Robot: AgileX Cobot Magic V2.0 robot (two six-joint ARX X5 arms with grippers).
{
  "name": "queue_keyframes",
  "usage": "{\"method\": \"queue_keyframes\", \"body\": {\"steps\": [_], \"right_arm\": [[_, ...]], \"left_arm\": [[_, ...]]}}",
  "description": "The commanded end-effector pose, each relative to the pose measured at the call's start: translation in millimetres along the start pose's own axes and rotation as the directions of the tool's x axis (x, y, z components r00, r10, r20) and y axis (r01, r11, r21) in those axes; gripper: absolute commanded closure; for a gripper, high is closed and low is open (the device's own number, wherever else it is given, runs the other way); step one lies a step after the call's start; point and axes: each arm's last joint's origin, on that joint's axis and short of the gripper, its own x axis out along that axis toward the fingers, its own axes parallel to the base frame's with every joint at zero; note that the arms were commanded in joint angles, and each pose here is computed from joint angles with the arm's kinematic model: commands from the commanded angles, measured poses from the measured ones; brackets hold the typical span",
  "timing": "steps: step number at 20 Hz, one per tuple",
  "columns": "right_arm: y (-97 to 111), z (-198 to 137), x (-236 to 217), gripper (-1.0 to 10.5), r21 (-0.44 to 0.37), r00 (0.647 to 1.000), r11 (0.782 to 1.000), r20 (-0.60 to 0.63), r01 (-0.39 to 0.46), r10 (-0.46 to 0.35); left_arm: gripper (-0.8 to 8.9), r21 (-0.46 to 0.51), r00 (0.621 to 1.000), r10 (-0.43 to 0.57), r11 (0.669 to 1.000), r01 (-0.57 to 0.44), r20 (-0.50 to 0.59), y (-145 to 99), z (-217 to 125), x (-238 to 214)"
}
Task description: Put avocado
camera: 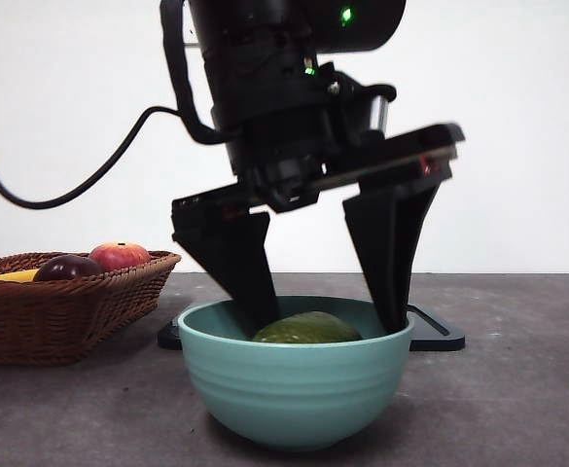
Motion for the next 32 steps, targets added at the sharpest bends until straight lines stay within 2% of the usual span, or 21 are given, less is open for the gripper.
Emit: {"method": "queue_keyframes", "body": {"steps": [1, 5, 8, 12, 15, 17, 20, 22, 25, 29, 32], "right_arm": [[3, 5, -3, 3.0, -0.021, 1.000, 1.000, 0.020, -0.009, 0.009], [3, 5, -3, 3.0, -0.022, 1.000, 1.000, 0.022, -0.009, 0.009], [3, 5, -3, 3.0, -0.022, 1.000, 1.000, 0.021, -0.008, 0.009], [3, 5, -3, 3.0, -0.022, 1.000, 1.000, 0.021, -0.008, 0.009], [3, 5, -3, 3.0, -0.021, 1.000, 1.000, 0.021, -0.009, 0.010], [3, 5, -3, 3.0, -0.021, 1.000, 1.000, 0.021, -0.009, 0.010], [3, 5, -2, 3.0, -0.025, 1.000, 1.000, 0.021, -0.004, 0.004], [2, 5, -2, 3.0, -0.033, 1.000, 0.999, 0.024, 0.015, -0.014], [3, 5, 0, 3.0, -0.039, 1.000, 0.999, 0.013, 0.013, -0.013], [4, 7, 11, 3.0, -0.047, 0.999, 0.998, -0.035, 0.030, -0.031], [10, 11, 30, 3.0, -0.049, 0.997, 0.999, -0.080, 0.000, -0.004]], "left_arm": [[3.64, 0.039, 0.999, -0.012, 0.999, 0.011, 0.036, -6, 0, -16], [3.64, 0.074, 0.996, -0.029, 0.997, 0.023, 0.081, -3, -16, -70], [3.64, 0.105, 0.979, -0.060, 0.994, 0.040, 0.194, 3, -40, -128], [3.60, 0.078, 0.920, 0.004, 0.996, -0.037, 0.392, 20, -86, -200], [2.68, 0.032, 0.863, 0.060, 0.996, -0.087, 0.501, 35, -124, -238], [2.66, 0.017, 0.834, 0.064, 0.996, -0.088, 0.548, 44, -150, -256], [2.66, 0.017, 0.801, 0.048, 0.997, -0.071, 0.596, 56, -186, -273], [2.66, 0.016, 0.761, 0.028, 0.999, -0.050, 0.648, 63, -206, -281], [2.66, 0.015, 0.724, 0.011, 0.999, -0.030, 0.690, 73, -234, -279], [2.66, -0.015, 0.713, 0.006, 1.000, 0.007, 0.701, 83, -258, -259], [2.66, -0.023, 0.702, 0.001, 0.999, 0.022, 0.712, 87, -269, -253]]}}
